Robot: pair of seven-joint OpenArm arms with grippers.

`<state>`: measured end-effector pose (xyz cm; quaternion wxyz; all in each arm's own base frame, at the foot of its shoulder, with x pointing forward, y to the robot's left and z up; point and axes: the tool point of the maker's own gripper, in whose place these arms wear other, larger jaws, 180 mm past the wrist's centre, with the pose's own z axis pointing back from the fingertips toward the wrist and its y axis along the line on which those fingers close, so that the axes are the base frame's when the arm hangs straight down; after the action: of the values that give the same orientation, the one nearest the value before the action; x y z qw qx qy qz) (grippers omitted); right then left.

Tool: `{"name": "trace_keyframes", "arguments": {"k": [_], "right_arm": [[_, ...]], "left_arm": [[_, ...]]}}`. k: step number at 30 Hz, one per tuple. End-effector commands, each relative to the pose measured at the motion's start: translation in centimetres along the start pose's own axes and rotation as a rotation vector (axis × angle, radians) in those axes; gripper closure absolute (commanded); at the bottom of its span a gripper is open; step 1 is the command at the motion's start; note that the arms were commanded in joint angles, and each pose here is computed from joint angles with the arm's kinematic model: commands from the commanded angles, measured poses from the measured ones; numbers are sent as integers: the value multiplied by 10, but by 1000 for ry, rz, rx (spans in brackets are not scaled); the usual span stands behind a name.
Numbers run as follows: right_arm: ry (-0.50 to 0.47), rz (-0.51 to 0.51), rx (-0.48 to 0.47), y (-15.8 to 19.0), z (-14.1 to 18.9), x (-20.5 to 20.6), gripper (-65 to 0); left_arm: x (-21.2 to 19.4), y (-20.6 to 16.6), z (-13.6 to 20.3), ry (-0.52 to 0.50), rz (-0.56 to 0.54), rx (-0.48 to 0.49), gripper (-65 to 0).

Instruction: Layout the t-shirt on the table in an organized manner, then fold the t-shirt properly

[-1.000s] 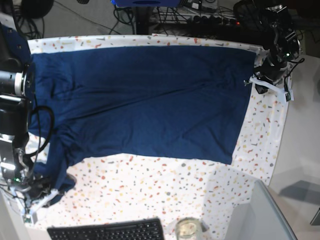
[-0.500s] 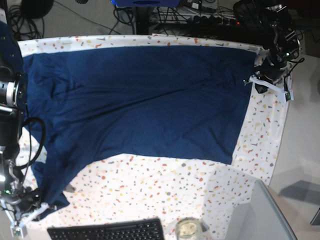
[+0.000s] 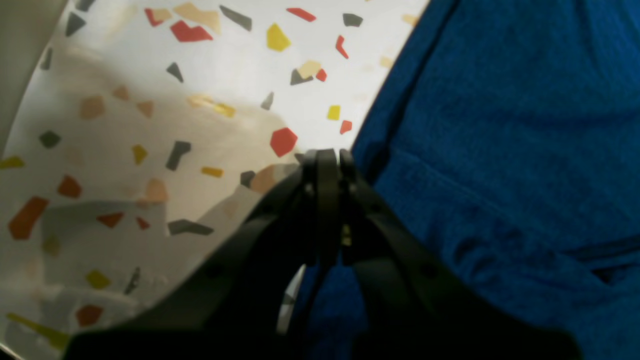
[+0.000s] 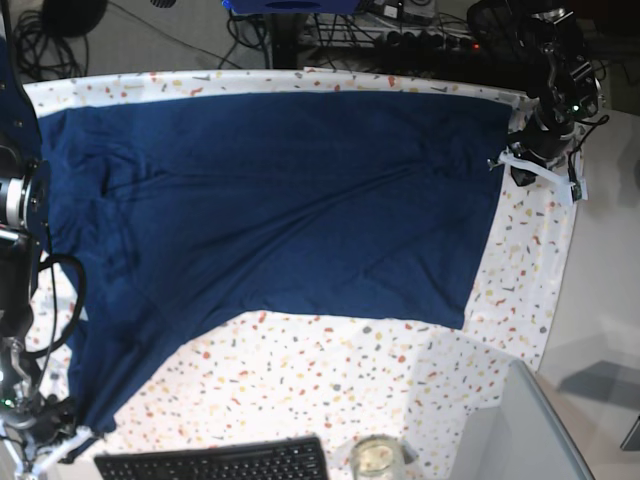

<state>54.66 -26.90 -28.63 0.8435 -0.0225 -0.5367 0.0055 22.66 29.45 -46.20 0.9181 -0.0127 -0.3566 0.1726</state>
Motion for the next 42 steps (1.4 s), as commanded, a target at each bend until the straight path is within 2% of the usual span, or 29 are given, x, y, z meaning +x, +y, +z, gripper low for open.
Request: {"name": "trace_keyframes", "arguments": {"k": [1, 7, 12, 15, 18, 21, 24, 34, 42], "right_arm": [[-98, 3, -13, -8, 4, 40, -6], [-61, 4, -11, -8, 3, 18, -6], [-11, 3, -5, -3, 4, -13, -6], [-28, 22, 1, 1, 12, -19, -6], [-57, 48, 24, 19, 23, -19, -6], [-9, 81, 36, 31, 39, -32, -6], [9, 79, 77, 60, 53, -50, -6], [189, 56, 157, 115, 110, -142, -5], [357, 4, 187, 133, 134, -219, -14]], "left_arm": [[15, 2, 3, -43, -13, 2, 0], [22, 2, 5, -62, -19, 2, 0], [42, 24, 24, -131, 0, 59, 0], [49, 34, 30, -151, -1, 85, 0], [40, 42, 34, -135, 4, 103, 0], [33, 44, 36, -121, 5, 105, 0], [29, 46, 38, -113, 4, 109, 0], [20, 49, 39, -91, 6, 115, 0], [20, 47, 38, -90, 3, 109, 0]]}}
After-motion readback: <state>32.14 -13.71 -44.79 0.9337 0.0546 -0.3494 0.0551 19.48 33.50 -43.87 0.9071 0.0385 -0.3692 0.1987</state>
